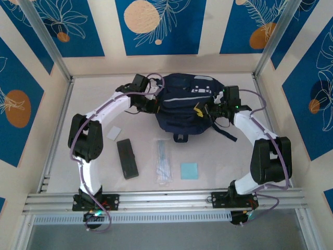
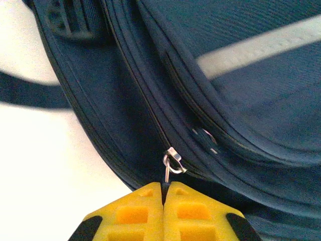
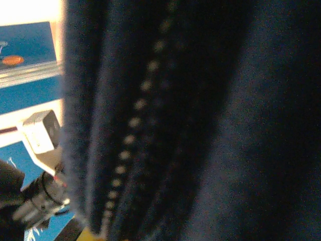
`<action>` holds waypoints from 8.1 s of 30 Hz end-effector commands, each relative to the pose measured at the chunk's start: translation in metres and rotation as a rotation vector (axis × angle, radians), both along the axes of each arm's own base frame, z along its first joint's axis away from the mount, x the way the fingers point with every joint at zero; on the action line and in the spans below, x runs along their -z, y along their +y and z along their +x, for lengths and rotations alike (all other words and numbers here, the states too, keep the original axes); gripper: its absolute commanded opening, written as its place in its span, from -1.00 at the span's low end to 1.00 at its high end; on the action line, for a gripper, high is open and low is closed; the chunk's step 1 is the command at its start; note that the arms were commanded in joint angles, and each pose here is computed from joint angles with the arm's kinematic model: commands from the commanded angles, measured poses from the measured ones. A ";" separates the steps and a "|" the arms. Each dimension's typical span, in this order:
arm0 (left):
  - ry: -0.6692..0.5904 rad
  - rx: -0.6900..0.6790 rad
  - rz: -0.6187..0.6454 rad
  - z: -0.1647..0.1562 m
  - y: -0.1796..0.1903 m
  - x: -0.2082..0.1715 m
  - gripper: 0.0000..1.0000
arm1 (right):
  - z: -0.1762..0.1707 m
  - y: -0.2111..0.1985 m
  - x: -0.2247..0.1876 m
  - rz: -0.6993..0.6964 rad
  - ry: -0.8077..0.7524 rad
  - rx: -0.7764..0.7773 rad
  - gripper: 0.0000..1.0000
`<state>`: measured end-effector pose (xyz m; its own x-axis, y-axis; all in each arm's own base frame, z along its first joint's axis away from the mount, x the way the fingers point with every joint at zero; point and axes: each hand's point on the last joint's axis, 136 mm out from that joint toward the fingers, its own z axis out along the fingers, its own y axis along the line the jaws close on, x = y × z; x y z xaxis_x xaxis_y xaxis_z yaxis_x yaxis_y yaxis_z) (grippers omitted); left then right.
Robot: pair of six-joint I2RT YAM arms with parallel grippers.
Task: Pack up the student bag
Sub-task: Unzip the student bag at the top-center of the table, then pick up the loose stationery from the bottom-center of the table, then open the student bag at the top-center of the table, then place the loose stationery in the student bag, then close the student bag at the top-center of the table.
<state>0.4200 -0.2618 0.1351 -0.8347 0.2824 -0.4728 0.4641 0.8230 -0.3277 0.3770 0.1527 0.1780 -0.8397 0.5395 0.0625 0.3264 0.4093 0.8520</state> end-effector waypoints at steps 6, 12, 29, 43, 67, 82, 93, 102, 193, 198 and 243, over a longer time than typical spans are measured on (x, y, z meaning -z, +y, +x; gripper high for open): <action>-0.155 -0.144 0.143 0.078 0.079 0.000 -1.00 | -0.015 0.004 -0.036 0.008 -0.138 -0.263 -1.00; -0.126 -0.367 0.167 0.121 0.095 0.011 -1.00 | -0.020 0.007 -0.030 0.023 -0.145 -0.315 -1.00; -0.021 -0.435 -0.099 0.070 0.068 -0.031 0.38 | 0.028 0.007 0.008 -0.166 -0.101 -0.235 -0.33; -0.120 -0.569 0.017 -0.016 0.130 -0.053 1.00 | -0.087 0.038 0.021 -0.599 0.011 -0.388 0.88; -0.080 -0.584 -0.074 -0.065 0.139 -0.042 1.00 | -0.168 0.172 0.156 -0.930 0.053 -0.729 0.99; -0.101 -0.637 -0.060 -0.063 0.148 -0.044 1.00 | -0.168 0.167 0.174 -1.036 0.106 -0.759 0.31; -0.147 -0.638 -0.015 -0.059 0.156 -0.061 1.00 | -0.169 0.184 0.132 -0.935 0.043 -0.778 -0.34; -0.183 -0.637 -0.013 -0.062 0.159 -0.076 1.00 | -0.176 0.192 0.101 -0.848 0.002 -0.821 -1.00; -0.265 0.282 -0.288 -0.033 -0.138 -0.164 -1.00 | 0.105 0.041 0.042 -0.085 -0.122 0.336 -1.00; -0.267 0.313 -0.291 -0.037 -0.139 -0.165 -1.00 | 0.139 0.068 0.065 -0.029 -0.028 0.370 -0.99; -0.054 -0.241 0.333 -0.076 0.060 -0.051 1.00 | -0.047 -0.084 -0.027 -0.977 -0.094 -0.054 0.99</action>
<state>0.3570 -0.2483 0.1870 -0.8305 0.2870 -0.4774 0.3827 0.9168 -0.1146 0.3223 0.0675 0.1901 -0.8679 0.2830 -0.4083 0.2558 0.9591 0.1211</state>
